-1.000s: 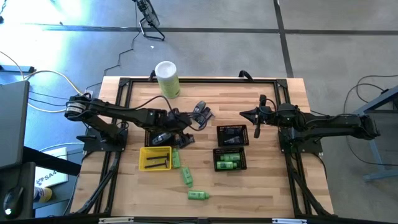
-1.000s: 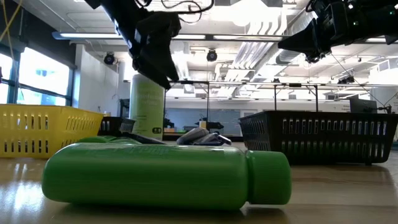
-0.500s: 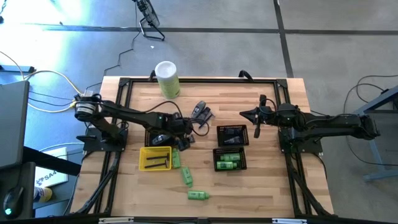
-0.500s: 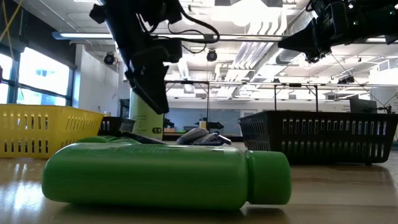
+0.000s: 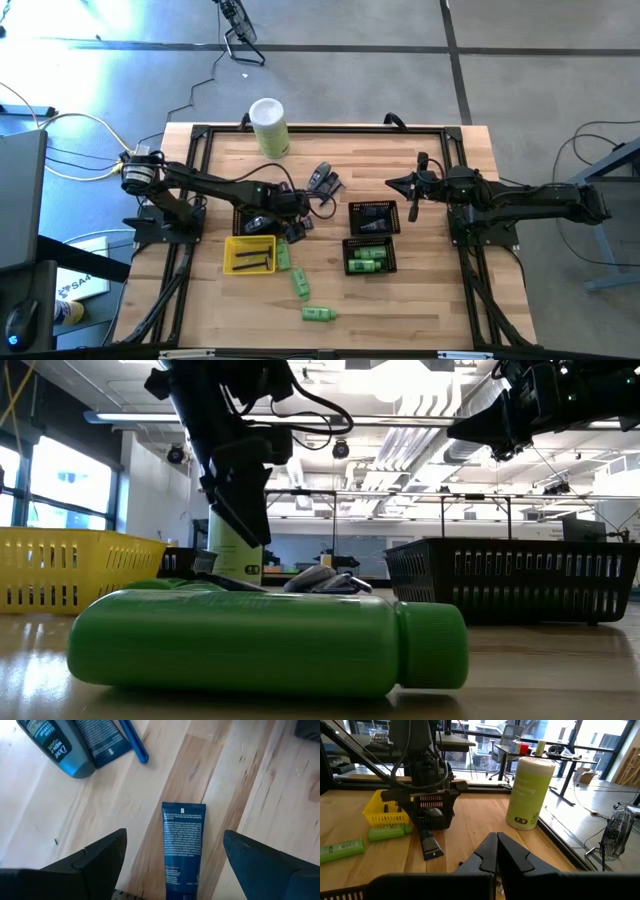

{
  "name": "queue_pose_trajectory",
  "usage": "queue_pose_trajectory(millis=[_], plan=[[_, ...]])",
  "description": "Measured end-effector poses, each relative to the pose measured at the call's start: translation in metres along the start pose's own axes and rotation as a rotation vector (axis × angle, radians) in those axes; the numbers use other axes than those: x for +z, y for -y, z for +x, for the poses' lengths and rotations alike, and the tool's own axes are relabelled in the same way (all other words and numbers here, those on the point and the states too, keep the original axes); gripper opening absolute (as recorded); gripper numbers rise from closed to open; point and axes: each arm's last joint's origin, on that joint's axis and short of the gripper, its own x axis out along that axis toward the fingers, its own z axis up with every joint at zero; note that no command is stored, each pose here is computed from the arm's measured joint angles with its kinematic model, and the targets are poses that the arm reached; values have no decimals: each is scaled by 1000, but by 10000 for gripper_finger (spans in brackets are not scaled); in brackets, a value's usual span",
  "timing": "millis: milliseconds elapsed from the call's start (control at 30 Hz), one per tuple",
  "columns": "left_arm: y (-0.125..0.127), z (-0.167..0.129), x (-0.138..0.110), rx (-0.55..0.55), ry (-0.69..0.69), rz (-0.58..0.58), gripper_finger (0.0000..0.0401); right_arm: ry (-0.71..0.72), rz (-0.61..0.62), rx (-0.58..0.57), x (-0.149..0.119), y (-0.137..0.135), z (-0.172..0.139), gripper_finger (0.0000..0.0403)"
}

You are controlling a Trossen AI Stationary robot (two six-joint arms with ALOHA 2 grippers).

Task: Pick & Place Travel size toiletries
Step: Put the blue shave cream tub into the top right black bin

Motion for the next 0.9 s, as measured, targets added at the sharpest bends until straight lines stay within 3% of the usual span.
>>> queue_pose_trajectory(millis=[400, 900], plan=[[0, 6, -4, 13, -38, -11, 326, -1, 0, 0, 0, 0, 0, 3], [8, 52, -18, -13, -186, 0, 326, -4, -2, 1, -1, 0, 0, 2]])
